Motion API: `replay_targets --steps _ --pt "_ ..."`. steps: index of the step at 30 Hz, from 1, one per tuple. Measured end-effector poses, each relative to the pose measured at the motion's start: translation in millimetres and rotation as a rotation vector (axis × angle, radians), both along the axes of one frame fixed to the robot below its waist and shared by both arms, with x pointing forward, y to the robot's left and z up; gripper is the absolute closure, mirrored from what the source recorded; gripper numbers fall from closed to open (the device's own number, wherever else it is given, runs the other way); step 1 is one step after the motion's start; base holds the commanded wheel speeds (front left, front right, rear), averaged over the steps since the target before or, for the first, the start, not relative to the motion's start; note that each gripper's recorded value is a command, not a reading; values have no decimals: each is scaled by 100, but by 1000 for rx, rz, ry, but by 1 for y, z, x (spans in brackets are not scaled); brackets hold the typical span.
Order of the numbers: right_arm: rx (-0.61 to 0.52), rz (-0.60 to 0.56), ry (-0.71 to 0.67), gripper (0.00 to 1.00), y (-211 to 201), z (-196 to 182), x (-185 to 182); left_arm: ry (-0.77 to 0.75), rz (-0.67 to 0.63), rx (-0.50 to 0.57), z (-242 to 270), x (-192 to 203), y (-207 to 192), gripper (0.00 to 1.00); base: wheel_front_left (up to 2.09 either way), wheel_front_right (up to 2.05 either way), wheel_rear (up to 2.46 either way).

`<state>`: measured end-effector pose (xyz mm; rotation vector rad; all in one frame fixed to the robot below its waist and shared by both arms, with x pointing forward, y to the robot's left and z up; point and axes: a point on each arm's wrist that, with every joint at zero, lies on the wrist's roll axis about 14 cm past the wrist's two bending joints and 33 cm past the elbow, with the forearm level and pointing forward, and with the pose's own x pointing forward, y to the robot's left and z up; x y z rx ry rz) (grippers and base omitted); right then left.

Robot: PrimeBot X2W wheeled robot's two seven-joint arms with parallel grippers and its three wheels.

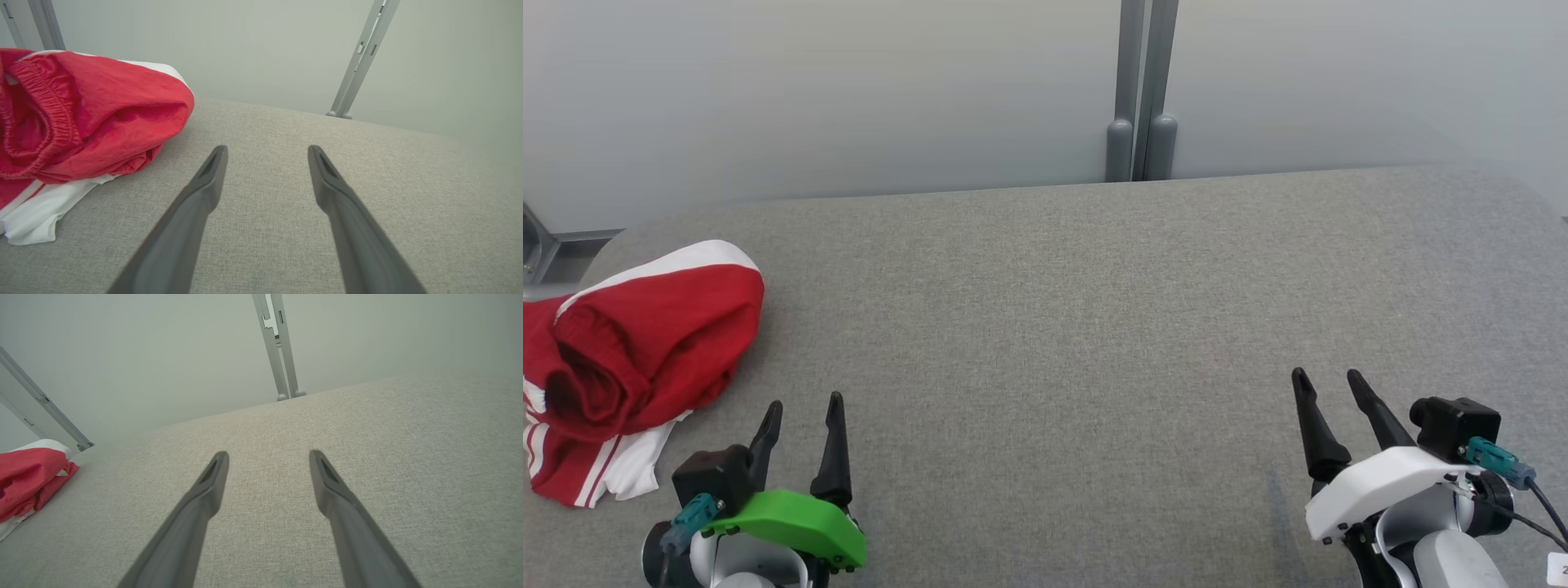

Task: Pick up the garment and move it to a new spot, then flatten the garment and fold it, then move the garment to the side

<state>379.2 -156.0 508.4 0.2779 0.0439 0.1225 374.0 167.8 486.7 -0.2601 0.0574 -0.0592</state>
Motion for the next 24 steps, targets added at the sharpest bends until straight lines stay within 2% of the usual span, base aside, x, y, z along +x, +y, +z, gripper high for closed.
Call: replay_targets --steps 24 --pt "-142 61 -54 0 19 7 1 -26 -9 113 4 -3 2 0 0 0 0"
